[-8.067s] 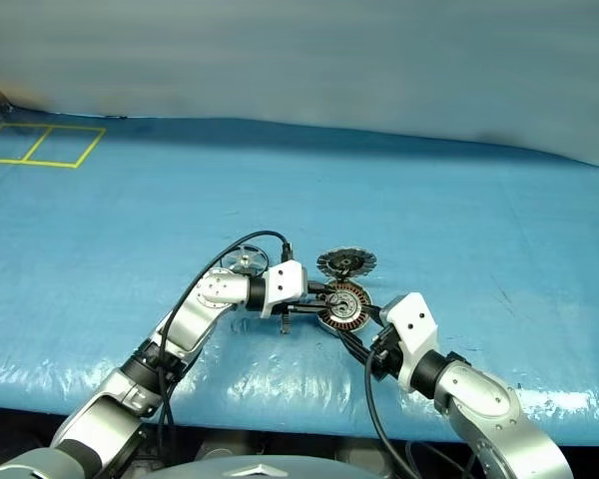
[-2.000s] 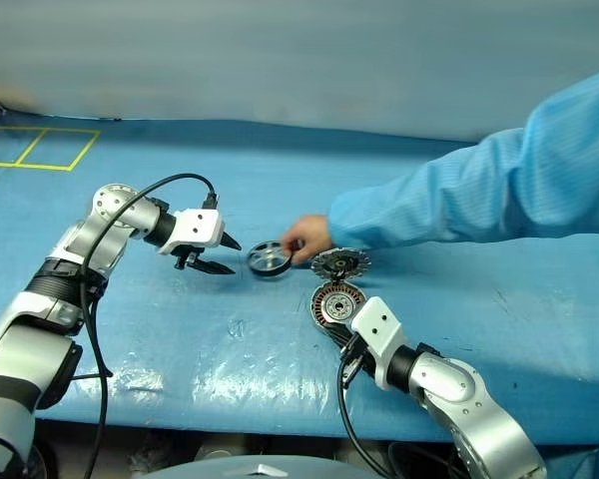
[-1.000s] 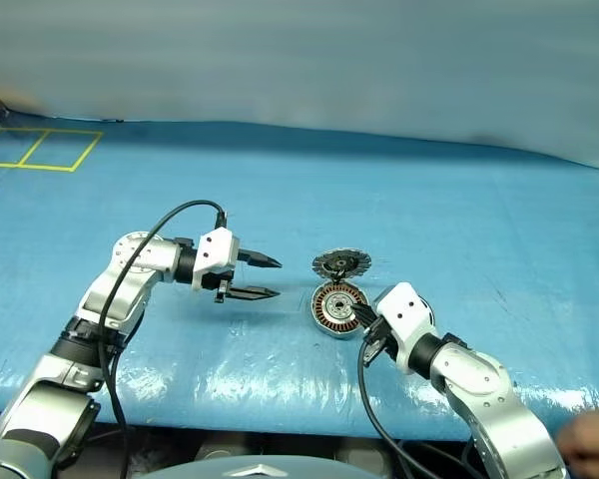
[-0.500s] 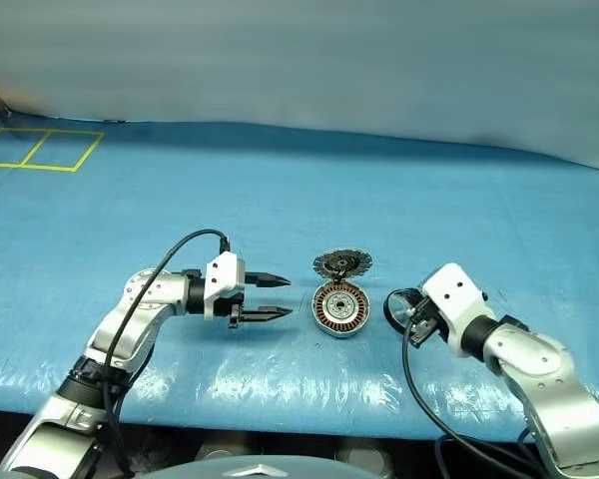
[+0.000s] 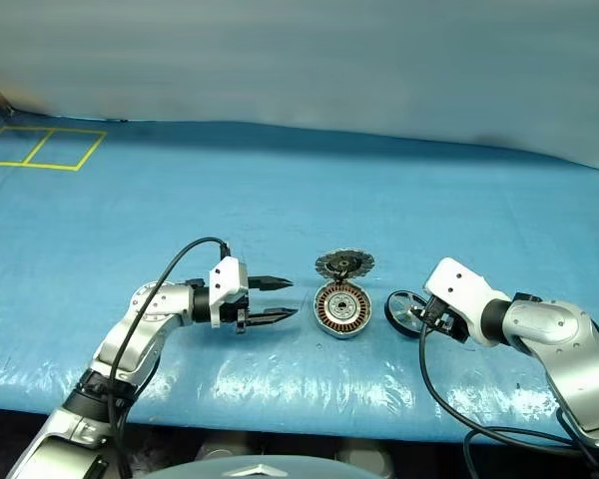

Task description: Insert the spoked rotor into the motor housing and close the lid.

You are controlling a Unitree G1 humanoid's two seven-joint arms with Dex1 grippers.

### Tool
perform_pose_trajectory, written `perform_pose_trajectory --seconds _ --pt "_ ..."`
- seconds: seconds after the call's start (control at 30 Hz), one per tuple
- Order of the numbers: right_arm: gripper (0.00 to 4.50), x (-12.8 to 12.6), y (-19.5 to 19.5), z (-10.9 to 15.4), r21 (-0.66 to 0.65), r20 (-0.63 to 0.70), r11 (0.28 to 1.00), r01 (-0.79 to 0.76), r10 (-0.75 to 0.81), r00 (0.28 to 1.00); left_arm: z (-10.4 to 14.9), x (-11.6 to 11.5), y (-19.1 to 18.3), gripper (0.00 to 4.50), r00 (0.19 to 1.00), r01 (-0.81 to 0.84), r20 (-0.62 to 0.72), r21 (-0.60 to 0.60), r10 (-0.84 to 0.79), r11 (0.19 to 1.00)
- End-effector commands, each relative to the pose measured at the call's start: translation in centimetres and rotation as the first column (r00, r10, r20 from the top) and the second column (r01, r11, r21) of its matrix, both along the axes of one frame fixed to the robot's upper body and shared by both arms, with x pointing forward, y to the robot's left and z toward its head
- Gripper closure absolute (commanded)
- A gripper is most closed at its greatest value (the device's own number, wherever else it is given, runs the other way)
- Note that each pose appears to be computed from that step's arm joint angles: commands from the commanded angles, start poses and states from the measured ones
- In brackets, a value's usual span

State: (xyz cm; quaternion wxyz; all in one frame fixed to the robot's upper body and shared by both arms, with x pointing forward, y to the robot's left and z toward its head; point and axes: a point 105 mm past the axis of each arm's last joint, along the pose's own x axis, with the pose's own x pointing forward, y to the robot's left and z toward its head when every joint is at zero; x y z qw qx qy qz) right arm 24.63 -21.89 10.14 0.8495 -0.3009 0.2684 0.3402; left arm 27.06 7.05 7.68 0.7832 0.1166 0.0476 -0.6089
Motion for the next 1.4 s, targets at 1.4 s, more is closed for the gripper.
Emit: perform_pose_trajectory --seconds 1.4 --pt "3.15 -0.1 2.1 -0.6 0.273 -0.007 0.958 0.087 -0.088 0.996 0.2 -0.2 -0.1 1.95 0.999 -0.006 0.052 0.025 0.004 1.0"
